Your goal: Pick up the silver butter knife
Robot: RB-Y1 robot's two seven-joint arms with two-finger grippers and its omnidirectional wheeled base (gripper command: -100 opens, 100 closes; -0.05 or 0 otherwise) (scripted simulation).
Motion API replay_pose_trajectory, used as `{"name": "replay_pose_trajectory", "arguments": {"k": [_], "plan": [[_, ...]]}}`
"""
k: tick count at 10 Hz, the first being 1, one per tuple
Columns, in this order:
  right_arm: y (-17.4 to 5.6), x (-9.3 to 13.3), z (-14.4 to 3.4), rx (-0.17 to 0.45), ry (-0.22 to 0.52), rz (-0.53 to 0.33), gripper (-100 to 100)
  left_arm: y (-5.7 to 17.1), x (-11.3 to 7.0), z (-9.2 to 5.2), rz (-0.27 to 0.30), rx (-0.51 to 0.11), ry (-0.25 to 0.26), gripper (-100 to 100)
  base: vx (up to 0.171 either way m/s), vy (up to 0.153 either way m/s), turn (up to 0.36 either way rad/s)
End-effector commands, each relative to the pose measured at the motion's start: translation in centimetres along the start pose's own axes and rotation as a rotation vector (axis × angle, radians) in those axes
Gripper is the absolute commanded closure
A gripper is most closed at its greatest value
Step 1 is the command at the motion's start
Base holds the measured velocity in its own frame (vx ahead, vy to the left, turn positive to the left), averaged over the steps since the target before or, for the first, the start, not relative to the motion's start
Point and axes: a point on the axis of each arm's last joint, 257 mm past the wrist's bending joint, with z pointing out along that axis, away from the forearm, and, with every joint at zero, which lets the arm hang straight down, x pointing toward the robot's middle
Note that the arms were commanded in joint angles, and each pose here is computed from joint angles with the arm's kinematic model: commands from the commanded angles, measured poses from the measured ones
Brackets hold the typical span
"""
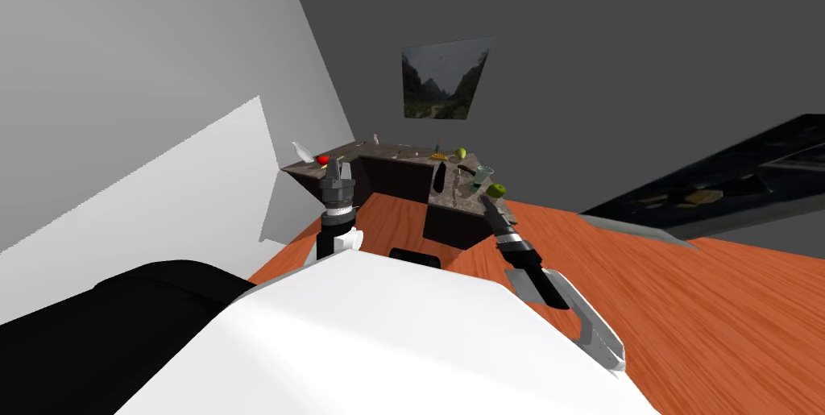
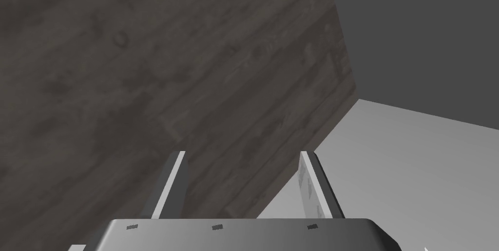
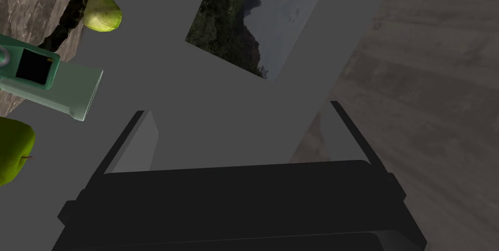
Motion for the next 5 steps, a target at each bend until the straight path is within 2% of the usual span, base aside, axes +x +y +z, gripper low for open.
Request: {"name": "replay_pose_trajectory", "arguments": {"k": [1,3,4,5], "plan": [[-0.9,-0.1,0.0,0.025,0.020,-0.020,-100,0.0,0.0,0.0,0.000,0.000,0.000,0,-0.016,0.048,0.045],[-4.7,0.0,-0.7,0.123,0.074,-0.069,-100,0.0,0.0,0.0,0.000,0.000,0.000,0,-0.028,0.075,0.133],[-4.7,-0.1,-0.7,0.123,0.083,-0.080,-100,0.0,0.0,0.0,0.000,0.000,0.000,0,-0.008,0.068,0.039],[-6.6,-0.2,-1.1,0.173,0.110,-0.108,-100,0.0,0.0,0.0,0.000,0.000,0.000,0,0.003,0.071,0.093]]}}
